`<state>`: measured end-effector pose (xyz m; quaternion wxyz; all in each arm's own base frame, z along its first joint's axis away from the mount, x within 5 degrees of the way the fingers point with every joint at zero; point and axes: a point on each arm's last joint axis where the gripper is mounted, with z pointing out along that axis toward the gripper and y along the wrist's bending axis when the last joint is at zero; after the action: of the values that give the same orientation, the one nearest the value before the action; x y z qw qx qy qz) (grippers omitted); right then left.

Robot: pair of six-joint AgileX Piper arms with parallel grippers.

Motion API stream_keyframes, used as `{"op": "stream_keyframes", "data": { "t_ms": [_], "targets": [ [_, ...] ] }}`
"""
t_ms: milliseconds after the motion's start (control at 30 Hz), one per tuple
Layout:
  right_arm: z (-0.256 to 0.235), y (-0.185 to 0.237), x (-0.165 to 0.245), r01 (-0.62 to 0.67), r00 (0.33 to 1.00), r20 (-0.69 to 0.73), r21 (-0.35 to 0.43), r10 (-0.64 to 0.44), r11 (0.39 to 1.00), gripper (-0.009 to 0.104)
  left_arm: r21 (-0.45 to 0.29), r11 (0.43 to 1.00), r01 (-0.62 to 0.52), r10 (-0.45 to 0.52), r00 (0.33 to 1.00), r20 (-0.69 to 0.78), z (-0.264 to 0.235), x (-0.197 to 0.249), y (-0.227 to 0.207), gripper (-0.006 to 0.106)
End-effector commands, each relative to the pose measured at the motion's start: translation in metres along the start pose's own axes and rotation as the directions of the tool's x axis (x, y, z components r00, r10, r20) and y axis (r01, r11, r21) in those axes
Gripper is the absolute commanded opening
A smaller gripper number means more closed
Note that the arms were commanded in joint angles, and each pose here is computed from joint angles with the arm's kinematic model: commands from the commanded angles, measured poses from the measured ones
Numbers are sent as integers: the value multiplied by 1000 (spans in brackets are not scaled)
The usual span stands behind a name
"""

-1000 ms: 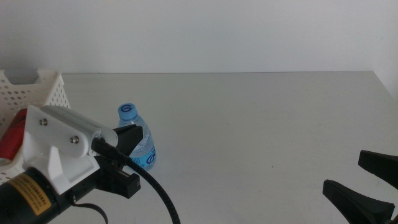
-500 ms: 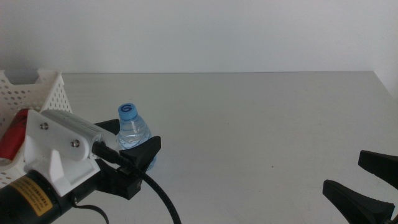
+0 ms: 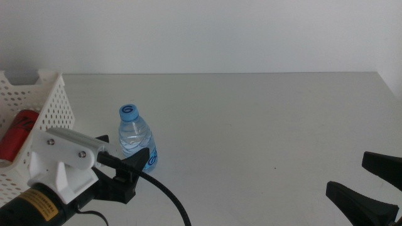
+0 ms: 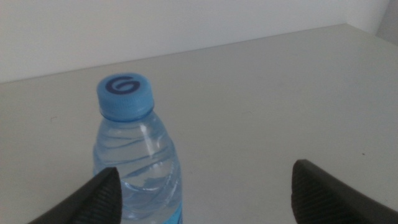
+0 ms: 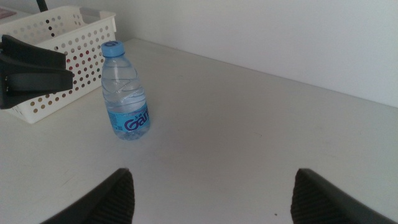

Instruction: Use arms to grab the bottles and put them into the dustbin to the left of the table.

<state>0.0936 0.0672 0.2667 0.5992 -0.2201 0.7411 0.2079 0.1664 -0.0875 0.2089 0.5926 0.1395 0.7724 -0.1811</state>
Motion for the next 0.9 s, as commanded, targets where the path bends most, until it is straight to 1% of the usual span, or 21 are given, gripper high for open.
{"op": "stream_keyframes", "data": {
  "t_ms": [0,167,300,733,867],
  "targets": [
    [-1,1,-15,15,995,95,-3,-15,1000,64,-22,1000,7,-4,990,142,3,-17,4,94],
    [-1,1,-15,15,995,95,-3,-15,1000,64,-80,996,28,-13,984,177,15,-12,16,94],
    [-1,1,-15,15,995,95,-3,-15,1000,64,-97,995,21,-2,980,199,32,-8,23,94],
    [-1,1,-15,15,995,95,-3,-15,1000,64,-73,997,28,-13,980,200,90,18,38,94],
    [-1,1,-15,15,995,95,-3,-15,1000,64,-66,997,46,-33,982,185,105,30,41,93]
  ]
}}
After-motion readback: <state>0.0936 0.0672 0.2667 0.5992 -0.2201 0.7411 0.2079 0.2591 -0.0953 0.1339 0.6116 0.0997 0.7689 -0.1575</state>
